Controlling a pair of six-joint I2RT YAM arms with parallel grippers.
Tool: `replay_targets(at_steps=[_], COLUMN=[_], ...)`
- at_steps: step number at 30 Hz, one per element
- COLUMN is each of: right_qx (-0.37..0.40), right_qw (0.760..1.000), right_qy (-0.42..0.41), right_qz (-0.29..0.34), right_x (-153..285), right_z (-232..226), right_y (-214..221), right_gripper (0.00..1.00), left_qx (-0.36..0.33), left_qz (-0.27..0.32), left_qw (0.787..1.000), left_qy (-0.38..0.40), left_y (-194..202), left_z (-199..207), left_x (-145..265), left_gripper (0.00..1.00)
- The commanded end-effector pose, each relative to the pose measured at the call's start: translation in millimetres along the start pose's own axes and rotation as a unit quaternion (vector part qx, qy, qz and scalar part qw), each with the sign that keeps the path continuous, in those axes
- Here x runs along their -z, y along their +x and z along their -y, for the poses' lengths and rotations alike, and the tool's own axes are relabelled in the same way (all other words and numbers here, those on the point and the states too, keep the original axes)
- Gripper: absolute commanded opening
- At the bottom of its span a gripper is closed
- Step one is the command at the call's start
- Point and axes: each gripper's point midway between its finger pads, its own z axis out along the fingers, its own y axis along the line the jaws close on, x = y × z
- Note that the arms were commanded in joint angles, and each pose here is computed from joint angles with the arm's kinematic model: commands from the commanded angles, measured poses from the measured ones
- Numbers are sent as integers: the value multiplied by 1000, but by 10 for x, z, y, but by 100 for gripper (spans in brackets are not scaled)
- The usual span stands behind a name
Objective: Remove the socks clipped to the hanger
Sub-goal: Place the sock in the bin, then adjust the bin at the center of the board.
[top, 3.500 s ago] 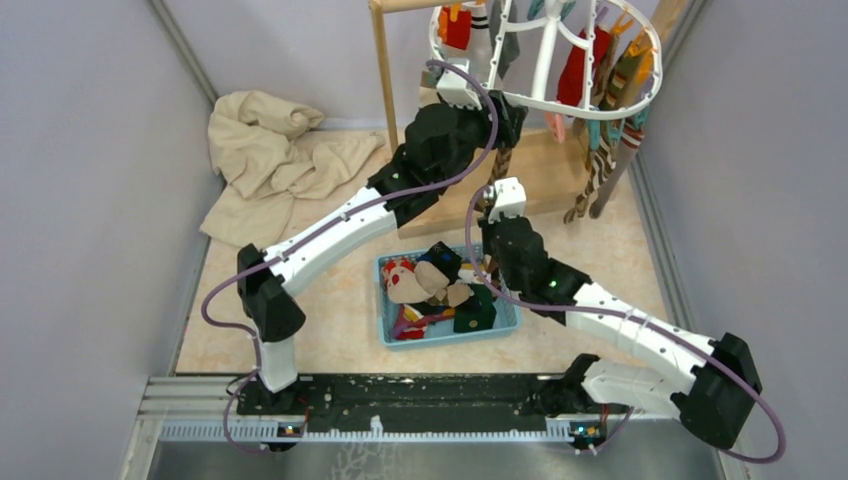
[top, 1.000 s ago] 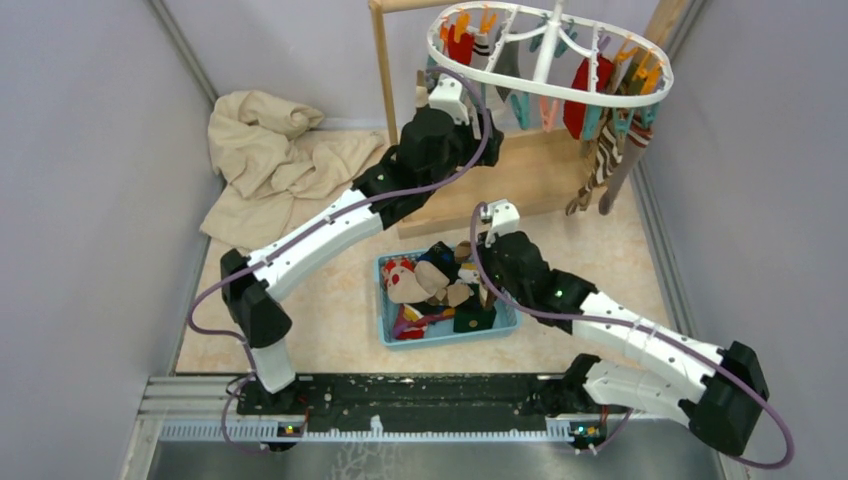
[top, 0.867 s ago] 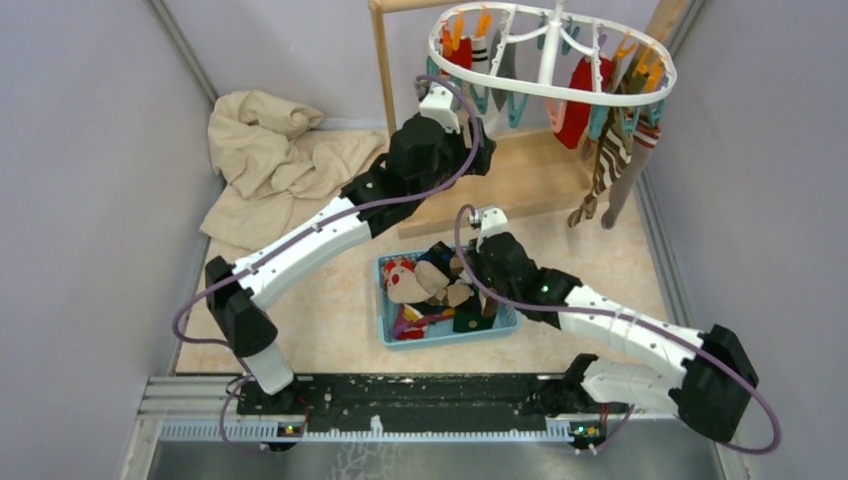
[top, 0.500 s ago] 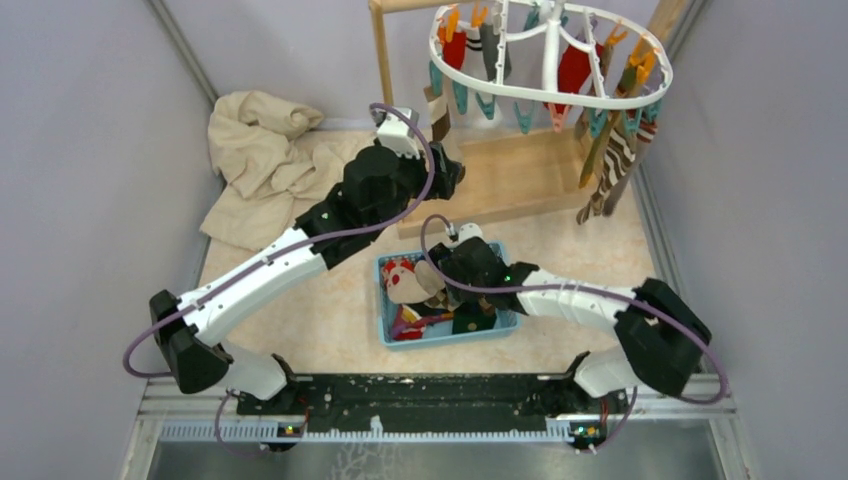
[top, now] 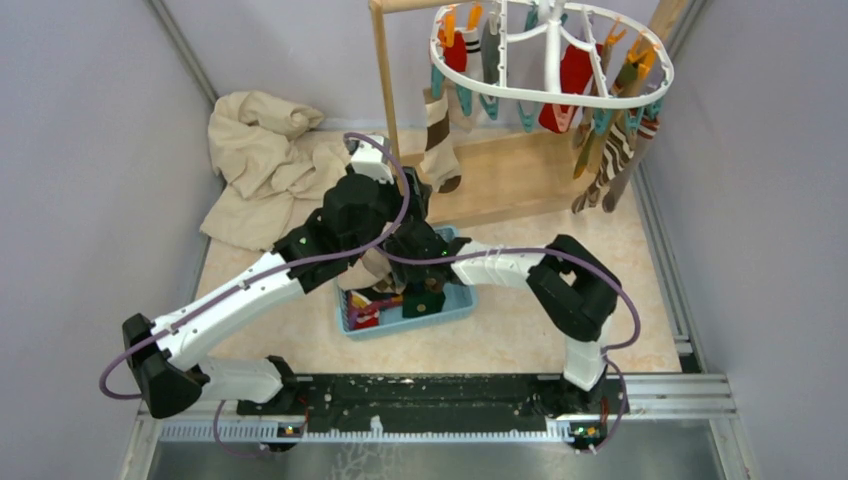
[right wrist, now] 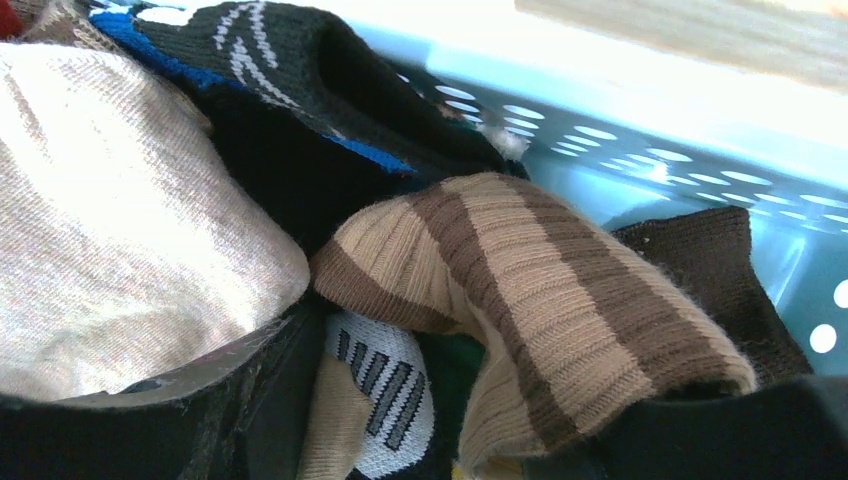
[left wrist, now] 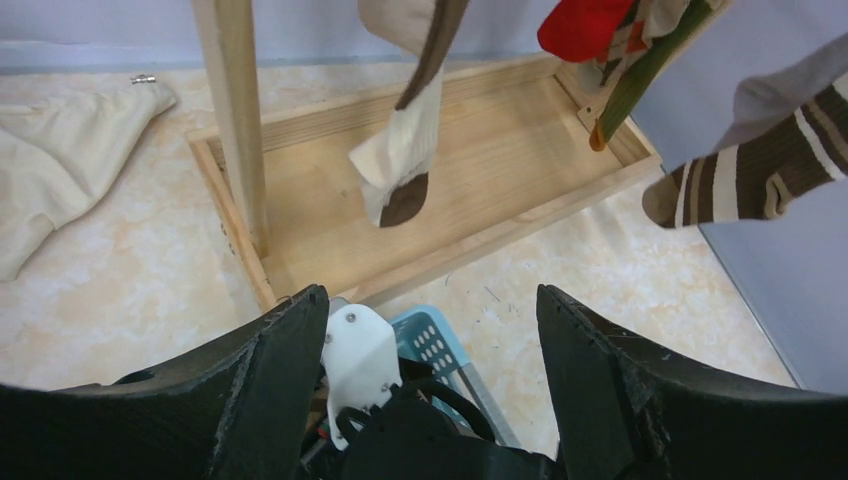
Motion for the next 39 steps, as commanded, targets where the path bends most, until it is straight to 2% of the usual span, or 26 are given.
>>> replay_targets(at_steps=[1,8,21,33,39], right_qx=[-22,-40,-72,-67,-63], right_qw=[1000,999,994,992,992], right_qy=[15,33,77,102,105], right_qz=[-5,13,14,-8,-16], right_x=[-211,-476,-726,-1134,-1133], right_z=[-81,-59,962,1464,1599], right_y=[-52,-352,-645,-900,-978], right_gripper=[64,64,62,61,61], left_qx=[12,14,18,15,13], left_qz=[24,27,28,33,36], left_qw=[999,999,999,999,999], left_qy=[-17,-20,-19,-21,-24], left_y=[-162,-200,-218,-304,-345], left_z=[-139,-185,-189,-206,-233], left_x=[125,184,214,272,318], left_gripper=[82,82,82,82,82])
